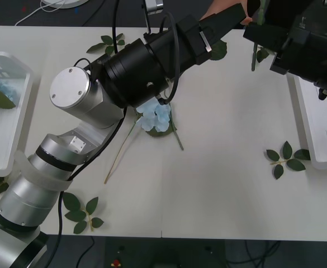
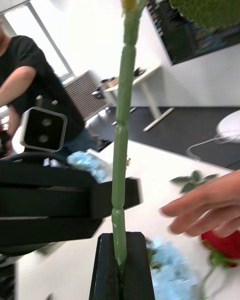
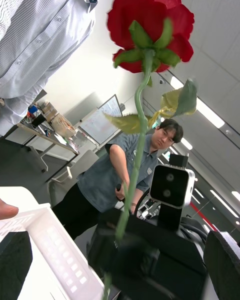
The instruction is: Place the red flowers into the right box and the blue flowers into the left box. If a person shows an open palm, hand one flower to the person first, then continue sorting.
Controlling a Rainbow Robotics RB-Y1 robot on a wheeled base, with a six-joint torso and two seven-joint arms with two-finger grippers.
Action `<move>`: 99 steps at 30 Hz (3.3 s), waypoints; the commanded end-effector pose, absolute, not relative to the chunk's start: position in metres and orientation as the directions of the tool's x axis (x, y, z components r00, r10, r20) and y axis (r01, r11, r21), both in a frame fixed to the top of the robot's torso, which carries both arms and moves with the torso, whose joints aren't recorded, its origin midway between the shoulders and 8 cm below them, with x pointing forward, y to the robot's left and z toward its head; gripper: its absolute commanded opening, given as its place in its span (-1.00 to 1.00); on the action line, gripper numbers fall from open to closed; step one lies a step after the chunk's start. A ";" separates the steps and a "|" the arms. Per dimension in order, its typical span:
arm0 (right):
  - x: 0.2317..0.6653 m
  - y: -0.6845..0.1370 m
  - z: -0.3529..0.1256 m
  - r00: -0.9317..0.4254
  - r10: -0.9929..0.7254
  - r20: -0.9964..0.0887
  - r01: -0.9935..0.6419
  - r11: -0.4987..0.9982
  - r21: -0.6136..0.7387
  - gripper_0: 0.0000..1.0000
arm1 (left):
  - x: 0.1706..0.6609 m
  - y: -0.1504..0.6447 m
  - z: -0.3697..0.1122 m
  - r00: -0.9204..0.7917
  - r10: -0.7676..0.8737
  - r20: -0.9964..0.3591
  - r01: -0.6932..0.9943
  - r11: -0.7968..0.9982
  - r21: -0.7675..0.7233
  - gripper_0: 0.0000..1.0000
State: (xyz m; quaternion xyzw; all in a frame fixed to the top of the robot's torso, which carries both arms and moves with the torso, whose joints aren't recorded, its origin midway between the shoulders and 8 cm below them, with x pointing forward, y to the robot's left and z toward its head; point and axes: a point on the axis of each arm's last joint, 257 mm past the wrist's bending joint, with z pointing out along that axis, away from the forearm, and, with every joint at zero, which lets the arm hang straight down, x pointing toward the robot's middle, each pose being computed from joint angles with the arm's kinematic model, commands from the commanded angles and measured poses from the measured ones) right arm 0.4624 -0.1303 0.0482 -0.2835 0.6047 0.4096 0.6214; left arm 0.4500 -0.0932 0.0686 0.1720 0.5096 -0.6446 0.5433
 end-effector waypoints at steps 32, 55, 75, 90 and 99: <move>0.574 -0.155 0.076 0.324 0.013 -0.946 -0.543 0.821 -0.175 -1.00 | 0.428 -0.107 0.104 -0.275 -0.532 -0.801 0.924 0.083 -0.373 1.00; 0.574 -0.153 0.074 0.318 0.019 -0.948 -0.549 0.819 -0.168 1.00 | 0.428 -0.107 0.104 -0.275 -0.532 -0.801 0.924 0.083 -0.373 1.00; 0.567 -0.151 0.066 0.269 0.013 -0.963 -0.602 0.783 -0.157 1.00 | 0.435 -0.105 0.089 -0.290 -0.519 -0.804 0.914 0.099 -0.393 1.00; 0.544 -0.153 0.062 0.207 -0.055 -0.977 -0.700 0.689 -0.187 1.00 | 0.443 -0.081 0.110 -0.278 -0.507 -0.816 0.923 0.095 -0.374 1.00; 0.524 -0.161 0.052 0.158 -0.148 -0.976 -0.762 0.611 -0.216 1.00 | 0.468 -0.042 0.106 -0.241 -0.332 -0.912 0.921 0.219 -0.323 1.00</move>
